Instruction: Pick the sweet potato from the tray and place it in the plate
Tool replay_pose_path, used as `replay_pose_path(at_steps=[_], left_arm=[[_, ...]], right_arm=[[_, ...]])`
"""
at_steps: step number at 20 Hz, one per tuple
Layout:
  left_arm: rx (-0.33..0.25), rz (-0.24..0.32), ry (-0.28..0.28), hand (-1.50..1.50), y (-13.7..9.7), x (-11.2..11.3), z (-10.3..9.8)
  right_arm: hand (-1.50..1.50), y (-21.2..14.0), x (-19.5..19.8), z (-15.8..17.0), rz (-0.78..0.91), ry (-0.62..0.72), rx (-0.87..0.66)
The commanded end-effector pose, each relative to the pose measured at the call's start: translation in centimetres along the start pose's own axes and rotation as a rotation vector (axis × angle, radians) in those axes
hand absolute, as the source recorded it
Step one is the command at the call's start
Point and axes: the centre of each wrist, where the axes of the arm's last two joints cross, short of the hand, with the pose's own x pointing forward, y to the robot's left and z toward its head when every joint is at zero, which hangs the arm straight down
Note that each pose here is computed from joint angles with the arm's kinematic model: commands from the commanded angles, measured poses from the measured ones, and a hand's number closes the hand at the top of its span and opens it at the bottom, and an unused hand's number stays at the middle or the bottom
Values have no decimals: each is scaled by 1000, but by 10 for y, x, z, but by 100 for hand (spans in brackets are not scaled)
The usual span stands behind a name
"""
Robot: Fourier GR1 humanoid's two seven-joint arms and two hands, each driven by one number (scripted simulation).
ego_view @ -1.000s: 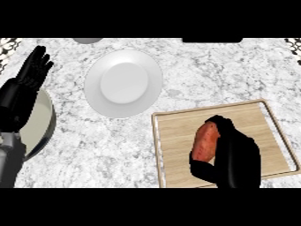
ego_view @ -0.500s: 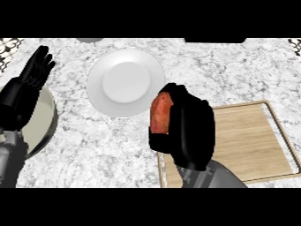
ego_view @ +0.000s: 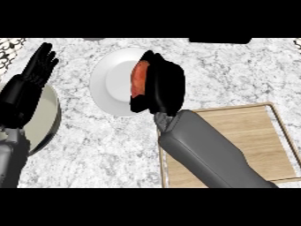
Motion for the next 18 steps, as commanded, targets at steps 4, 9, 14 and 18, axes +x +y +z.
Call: replay_pose_path(at_steps=[4, 9, 14, 18], left_arm=[[-33, 20, -9, 0, -17, 0, -5], [-54, 2, -33, 0, -11, 3, 1], [-74, 14, -42, 0, -31, 13, -18], [-86, 27, -61, 0, -43, 17, -25]], right_arm=[[150, 19, 15, -47, -52, 125, -15], [150, 36, -4, -70, 22, 157, -25], [150, 44, -14, -79, 85, 172, 45], [-150, 48, -33, -83, -59, 288, 10]])
